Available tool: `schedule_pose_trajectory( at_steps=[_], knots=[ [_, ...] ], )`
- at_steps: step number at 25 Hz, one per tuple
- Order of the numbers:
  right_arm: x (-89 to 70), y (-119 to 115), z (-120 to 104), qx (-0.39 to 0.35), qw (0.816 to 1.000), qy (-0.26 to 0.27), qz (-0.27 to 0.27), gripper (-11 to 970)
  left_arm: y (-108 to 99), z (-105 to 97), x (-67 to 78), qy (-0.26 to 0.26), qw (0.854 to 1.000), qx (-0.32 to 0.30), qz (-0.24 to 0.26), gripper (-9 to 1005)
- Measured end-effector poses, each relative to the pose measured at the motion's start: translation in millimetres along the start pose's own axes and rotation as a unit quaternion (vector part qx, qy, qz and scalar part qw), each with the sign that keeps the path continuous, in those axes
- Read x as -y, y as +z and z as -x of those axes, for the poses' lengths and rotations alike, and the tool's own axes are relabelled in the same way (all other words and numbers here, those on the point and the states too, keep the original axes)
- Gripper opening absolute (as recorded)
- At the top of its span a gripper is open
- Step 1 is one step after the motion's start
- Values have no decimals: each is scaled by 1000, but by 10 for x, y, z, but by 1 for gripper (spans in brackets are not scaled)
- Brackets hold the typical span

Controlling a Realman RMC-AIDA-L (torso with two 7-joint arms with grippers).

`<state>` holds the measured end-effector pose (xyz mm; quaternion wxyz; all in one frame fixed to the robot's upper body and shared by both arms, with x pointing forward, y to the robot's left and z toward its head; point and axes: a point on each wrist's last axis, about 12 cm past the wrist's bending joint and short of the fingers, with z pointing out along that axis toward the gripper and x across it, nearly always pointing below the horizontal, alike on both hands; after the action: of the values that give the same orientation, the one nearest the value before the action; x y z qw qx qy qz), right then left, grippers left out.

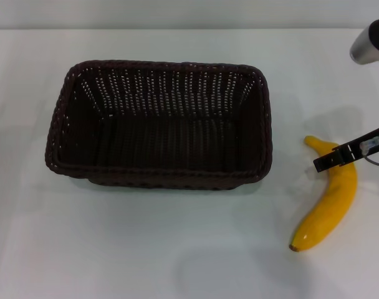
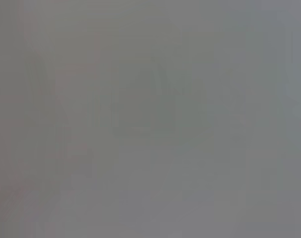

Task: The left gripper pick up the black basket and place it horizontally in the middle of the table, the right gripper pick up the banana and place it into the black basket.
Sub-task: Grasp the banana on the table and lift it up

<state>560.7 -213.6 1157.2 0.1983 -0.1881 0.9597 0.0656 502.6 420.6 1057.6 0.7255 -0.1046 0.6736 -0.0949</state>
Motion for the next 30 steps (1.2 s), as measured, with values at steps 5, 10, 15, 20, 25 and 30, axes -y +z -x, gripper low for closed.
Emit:
schedule_pose_trajectory(
  at_steps=[5,10,15,20,25,30],
  knots=[
    [3,75,12,-11,1000,3,1,853,9,2,8,0,1000,1,-1,714],
    [10,145,4,-19,1000,5,-2,850,27,7,17,1,1000,2,-3,714],
    [1,144,11,-17,1000,-2,-4,846,26,15,10,0,1000,5,-1,714],
    [17,133,11,-17,1000,-6,-10,729,5,21,-4,0,1000,8,1,714],
    [62,108,5,-15,1000,-6,-14,563,-1,22,-7,0,1000,8,1,714],
    [155,11,42,2,1000,-6,-25,474,-14,17,-12,-1,1000,7,2,714]
  ],
)
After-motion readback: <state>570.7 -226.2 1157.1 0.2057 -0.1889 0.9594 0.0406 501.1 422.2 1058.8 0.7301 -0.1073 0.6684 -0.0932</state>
